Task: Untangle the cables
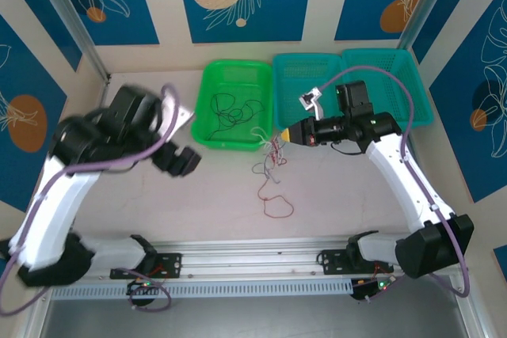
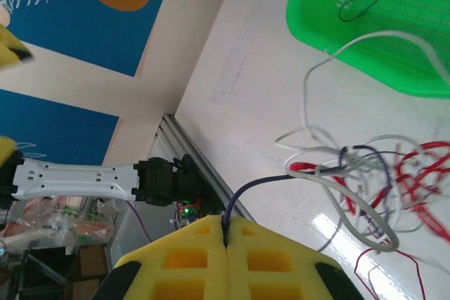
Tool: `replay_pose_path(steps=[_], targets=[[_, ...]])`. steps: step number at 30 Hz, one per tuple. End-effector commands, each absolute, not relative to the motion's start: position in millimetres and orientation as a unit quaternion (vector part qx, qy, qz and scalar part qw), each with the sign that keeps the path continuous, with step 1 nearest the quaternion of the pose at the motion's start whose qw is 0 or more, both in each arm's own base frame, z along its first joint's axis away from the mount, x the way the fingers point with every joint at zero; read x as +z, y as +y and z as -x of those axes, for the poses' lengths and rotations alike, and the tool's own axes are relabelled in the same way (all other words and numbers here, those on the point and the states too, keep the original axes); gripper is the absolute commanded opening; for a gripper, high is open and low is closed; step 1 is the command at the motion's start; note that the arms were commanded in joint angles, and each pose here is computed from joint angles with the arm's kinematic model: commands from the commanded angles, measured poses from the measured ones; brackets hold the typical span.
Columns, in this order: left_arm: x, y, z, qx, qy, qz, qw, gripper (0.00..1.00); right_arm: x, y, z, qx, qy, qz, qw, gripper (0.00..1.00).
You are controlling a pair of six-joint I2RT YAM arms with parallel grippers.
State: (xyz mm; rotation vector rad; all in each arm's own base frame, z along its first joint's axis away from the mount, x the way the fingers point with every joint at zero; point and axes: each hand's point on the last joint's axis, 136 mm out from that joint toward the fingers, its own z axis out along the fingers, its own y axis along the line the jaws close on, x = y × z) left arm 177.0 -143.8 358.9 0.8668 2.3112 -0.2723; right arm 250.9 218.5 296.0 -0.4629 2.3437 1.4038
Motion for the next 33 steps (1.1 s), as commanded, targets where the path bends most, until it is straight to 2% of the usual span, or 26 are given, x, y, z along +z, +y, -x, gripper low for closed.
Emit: replay_pose_path(steps=[1,6,10,19,27,31,33], targets=[[378.7,-167.4,-180.0,-0.214,0.831,-0.284,0.428,0.94,309.1,230.2,-241.3,0.523,0.810,0.203,0.169,0.00],[362.3,-223.5,-199.0,-0.332,0.760,-0.293,0.476,0.94,315.0,248.1,-226.4,0.530,0.793,0.259,0.153,0.00],[347.5,-259.7,-220.5,-0.375,0.706,-0.316,0.511,0.94,324.3,258.4,-210.8,0.543,0.774,0.292,0.143,0.00],[309.1,-302.5,-229.9,-0.416,0.660,-0.385,0.493,0.93,336.6,269.4,-191.3,0.545,0.757,0.327,0.149,0.00],[275.9,-332.1,-210.4,-0.473,0.642,-0.432,0.421,0.90,345.6,282.4,-190.6,0.556,0.744,0.337,0.155,0.00],[263.7,-339.0,-225.0,-0.461,0.650,-0.415,0.439,0.76,348.3,286.5,-190.5,0.560,0.740,0.338,0.155,0.00],[255.5,-340.3,-235.9,-0.446,0.665,-0.401,0.444,0.64,350.1,287.2,-191.8,0.563,0.739,0.334,0.160,0.00]])
